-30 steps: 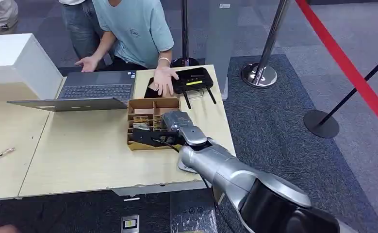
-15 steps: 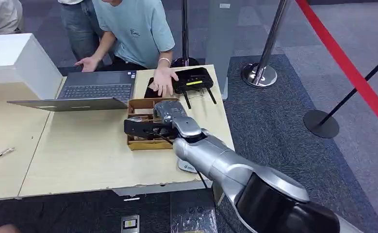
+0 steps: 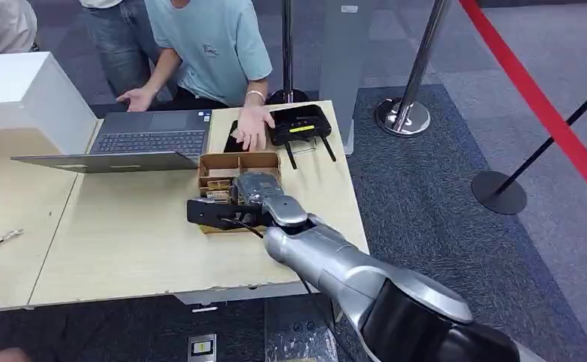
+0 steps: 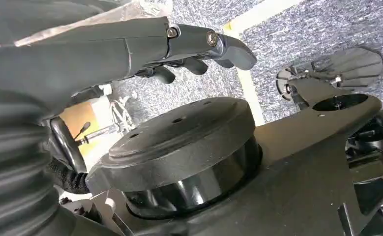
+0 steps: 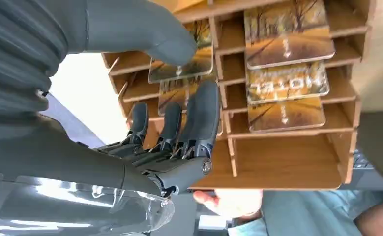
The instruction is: Pass the card to the sensor for recognition and then transmit it.
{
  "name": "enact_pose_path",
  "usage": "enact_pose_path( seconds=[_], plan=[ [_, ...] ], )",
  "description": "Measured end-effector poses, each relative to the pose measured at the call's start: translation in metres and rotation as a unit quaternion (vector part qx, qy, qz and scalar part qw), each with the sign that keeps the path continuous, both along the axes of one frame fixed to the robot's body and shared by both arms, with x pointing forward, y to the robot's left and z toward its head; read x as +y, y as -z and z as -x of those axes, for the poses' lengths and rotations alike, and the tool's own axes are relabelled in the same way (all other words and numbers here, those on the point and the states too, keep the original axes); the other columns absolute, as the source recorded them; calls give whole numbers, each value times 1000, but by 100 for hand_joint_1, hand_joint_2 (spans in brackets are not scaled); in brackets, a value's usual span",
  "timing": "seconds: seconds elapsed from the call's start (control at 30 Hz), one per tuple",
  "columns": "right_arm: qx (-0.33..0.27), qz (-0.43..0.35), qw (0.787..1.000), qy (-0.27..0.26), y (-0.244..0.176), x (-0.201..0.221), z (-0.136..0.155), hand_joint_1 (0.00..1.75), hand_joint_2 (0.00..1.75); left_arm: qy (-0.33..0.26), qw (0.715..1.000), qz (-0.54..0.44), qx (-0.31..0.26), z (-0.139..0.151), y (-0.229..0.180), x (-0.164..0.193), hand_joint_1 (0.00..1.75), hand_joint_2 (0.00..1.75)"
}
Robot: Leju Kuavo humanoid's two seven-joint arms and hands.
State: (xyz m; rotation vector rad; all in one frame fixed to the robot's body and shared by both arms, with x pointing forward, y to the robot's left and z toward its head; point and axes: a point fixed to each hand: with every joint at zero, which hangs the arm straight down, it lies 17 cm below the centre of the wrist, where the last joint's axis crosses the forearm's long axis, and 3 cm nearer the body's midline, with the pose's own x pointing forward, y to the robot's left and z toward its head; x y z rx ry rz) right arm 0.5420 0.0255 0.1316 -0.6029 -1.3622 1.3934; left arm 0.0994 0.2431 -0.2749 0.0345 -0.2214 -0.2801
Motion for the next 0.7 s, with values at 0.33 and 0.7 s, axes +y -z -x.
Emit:
enact_pose_path(
  seconds=[0.33,0.7],
  plan=[
    [14,-12,1000,-7,10,6,8,103,175,1,1000,2,1,1,0,-2,0,175],
    [18,-15,1000,-5,12,5,9,96,175,1,1000,3,1,1,0,-4,0,175]
  ],
)
